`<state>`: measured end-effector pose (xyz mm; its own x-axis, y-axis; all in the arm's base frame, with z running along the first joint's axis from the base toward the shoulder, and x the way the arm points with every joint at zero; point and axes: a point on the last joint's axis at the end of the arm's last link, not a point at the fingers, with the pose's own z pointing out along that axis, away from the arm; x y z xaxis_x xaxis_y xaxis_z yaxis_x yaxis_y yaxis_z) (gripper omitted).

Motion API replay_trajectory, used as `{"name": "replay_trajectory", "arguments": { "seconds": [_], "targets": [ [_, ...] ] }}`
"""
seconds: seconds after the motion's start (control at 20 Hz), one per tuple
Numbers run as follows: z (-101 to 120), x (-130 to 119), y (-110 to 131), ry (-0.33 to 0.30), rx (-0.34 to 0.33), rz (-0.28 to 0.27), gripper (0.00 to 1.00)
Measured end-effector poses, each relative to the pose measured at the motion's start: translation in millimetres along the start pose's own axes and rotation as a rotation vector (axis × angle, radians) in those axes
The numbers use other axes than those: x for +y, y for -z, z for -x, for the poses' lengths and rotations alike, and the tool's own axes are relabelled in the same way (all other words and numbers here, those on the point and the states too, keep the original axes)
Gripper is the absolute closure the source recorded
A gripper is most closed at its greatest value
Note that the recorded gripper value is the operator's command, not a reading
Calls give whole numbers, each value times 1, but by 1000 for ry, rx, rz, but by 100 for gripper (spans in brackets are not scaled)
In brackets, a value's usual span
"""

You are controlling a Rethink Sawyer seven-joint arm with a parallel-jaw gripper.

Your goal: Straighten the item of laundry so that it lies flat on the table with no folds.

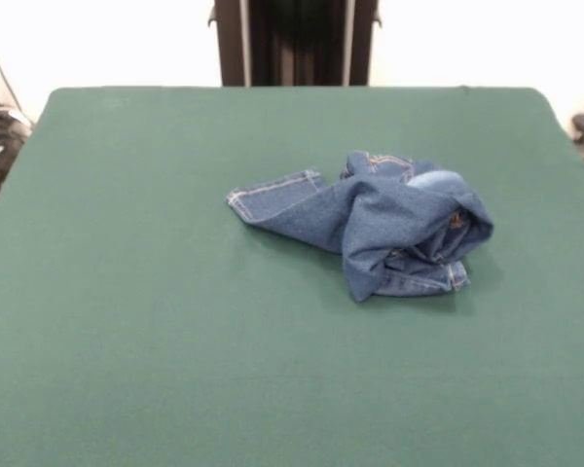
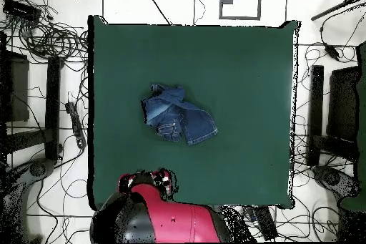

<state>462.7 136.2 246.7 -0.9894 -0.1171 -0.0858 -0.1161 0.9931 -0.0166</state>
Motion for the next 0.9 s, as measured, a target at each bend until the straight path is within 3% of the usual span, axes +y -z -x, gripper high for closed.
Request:
{"name": "replay_trajectory", "arguments": {
  "seconds": [0.4,0.9],
  "targets": [
    [1,0,-6,0,-12,-2,0],
    [10,7,-48,15,-98,-14,0]
  ]
}}
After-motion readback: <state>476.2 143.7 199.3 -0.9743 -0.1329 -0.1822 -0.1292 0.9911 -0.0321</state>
